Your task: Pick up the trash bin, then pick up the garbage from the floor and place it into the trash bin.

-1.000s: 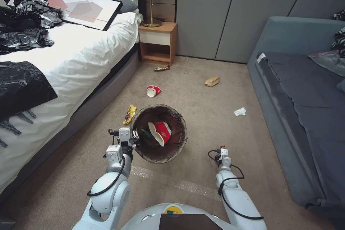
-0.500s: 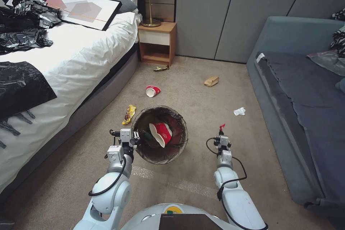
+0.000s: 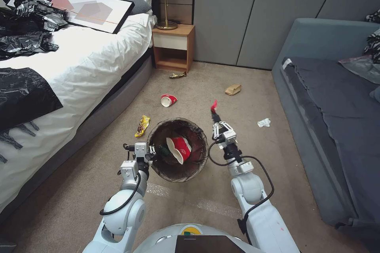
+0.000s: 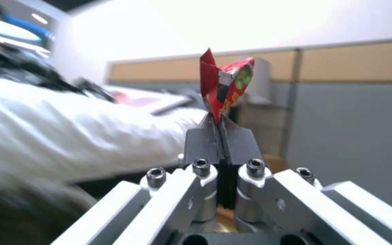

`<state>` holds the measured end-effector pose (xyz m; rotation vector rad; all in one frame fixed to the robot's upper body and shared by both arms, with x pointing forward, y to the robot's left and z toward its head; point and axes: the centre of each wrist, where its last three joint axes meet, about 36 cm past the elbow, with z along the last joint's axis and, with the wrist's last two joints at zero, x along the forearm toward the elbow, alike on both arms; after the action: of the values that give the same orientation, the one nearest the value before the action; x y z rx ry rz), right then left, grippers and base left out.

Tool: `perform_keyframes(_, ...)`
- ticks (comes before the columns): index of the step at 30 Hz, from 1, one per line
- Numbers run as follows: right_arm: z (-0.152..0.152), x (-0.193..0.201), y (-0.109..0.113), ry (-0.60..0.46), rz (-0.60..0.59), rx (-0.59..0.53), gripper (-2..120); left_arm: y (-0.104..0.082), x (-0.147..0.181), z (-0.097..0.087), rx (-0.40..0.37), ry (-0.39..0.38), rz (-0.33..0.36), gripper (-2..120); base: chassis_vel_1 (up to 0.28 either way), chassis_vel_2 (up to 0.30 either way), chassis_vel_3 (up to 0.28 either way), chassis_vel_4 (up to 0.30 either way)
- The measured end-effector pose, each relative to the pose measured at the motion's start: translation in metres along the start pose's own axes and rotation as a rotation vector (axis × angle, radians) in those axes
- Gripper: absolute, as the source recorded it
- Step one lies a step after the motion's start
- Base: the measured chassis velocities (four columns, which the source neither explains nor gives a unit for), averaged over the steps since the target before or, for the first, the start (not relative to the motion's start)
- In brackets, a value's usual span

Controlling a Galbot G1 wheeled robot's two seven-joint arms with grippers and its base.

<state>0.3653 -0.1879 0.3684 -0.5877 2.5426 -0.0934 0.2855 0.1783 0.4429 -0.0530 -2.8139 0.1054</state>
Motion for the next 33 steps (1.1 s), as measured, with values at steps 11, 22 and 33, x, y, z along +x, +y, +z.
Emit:
perform_keyframes(11,-0.026,0.013,0.013,0.033,-0.315,-0.132,0,-0.002,-0.003,0.002,-0.002,0.012,0.017,0,0.0,0.0,0.0,0.0)
perform_keyframes(22,-0.012,0.034,0.021,0.11,-0.385,-0.16,0,0.0,-0.002,-0.001,-0.002,0.009,0.02,0,0.0,0.0,0.0,0.0)
perform_keyframes(33,0.004,0.046,0.023,0.156,-0.395,-0.151,19,0.0,-0.002,-0.002,0.001,0.006,0.023,0,0.0,0.0,0.0,0.0)
